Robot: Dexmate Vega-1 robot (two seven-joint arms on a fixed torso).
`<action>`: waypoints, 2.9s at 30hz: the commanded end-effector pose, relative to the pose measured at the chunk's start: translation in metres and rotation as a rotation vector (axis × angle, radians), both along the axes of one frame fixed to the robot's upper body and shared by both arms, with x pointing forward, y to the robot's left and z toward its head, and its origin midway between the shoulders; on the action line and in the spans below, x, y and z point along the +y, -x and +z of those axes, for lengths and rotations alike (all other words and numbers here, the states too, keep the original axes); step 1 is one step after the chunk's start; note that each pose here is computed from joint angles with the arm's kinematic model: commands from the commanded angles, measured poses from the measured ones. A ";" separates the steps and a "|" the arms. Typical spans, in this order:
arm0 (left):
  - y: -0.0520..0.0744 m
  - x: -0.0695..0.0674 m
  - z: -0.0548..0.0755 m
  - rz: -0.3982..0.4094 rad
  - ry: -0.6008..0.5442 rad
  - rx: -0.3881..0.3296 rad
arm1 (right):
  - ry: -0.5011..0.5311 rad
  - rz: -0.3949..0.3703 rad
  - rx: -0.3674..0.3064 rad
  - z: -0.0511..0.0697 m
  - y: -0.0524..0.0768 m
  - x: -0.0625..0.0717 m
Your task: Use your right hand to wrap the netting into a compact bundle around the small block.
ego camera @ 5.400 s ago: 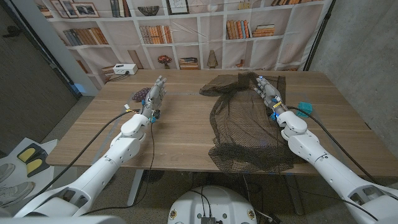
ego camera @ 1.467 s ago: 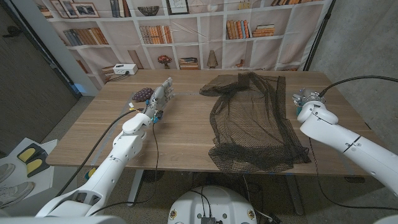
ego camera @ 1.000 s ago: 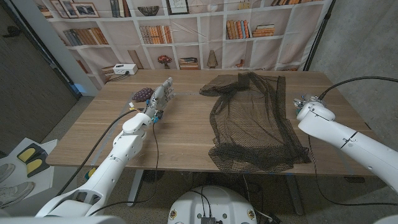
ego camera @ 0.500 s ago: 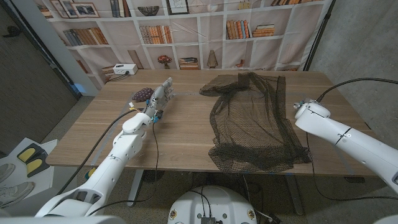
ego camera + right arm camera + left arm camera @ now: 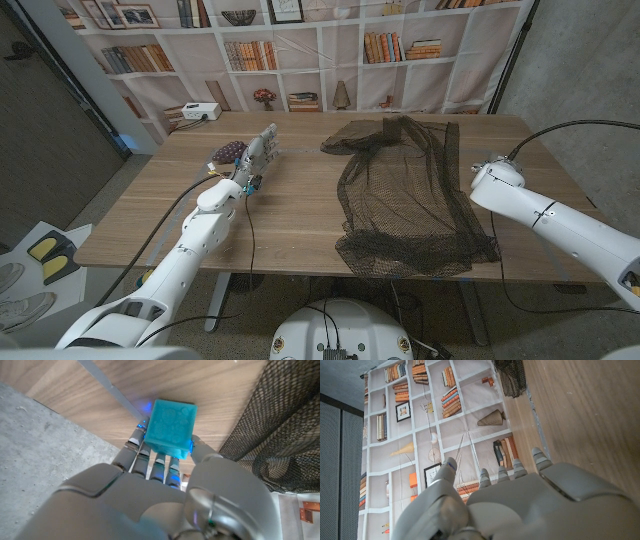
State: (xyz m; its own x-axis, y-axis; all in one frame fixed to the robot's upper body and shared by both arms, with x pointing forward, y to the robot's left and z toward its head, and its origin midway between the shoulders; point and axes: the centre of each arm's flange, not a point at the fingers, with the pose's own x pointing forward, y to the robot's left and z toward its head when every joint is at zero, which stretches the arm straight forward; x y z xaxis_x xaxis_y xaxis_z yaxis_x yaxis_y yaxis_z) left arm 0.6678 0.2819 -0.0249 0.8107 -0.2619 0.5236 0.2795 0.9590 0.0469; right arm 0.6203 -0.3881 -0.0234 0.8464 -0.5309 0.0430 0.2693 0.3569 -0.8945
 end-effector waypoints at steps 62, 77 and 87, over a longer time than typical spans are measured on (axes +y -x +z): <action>-0.014 0.009 0.007 -0.038 -0.015 0.015 | 0.393 0.494 -0.494 0.055 0.054 0.150; -0.013 0.008 0.007 -0.038 -0.011 0.015 | 0.408 0.550 -0.444 0.040 0.042 0.167; -0.012 0.009 0.005 -0.033 -0.008 0.014 | 0.426 0.554 -0.389 0.030 0.029 0.172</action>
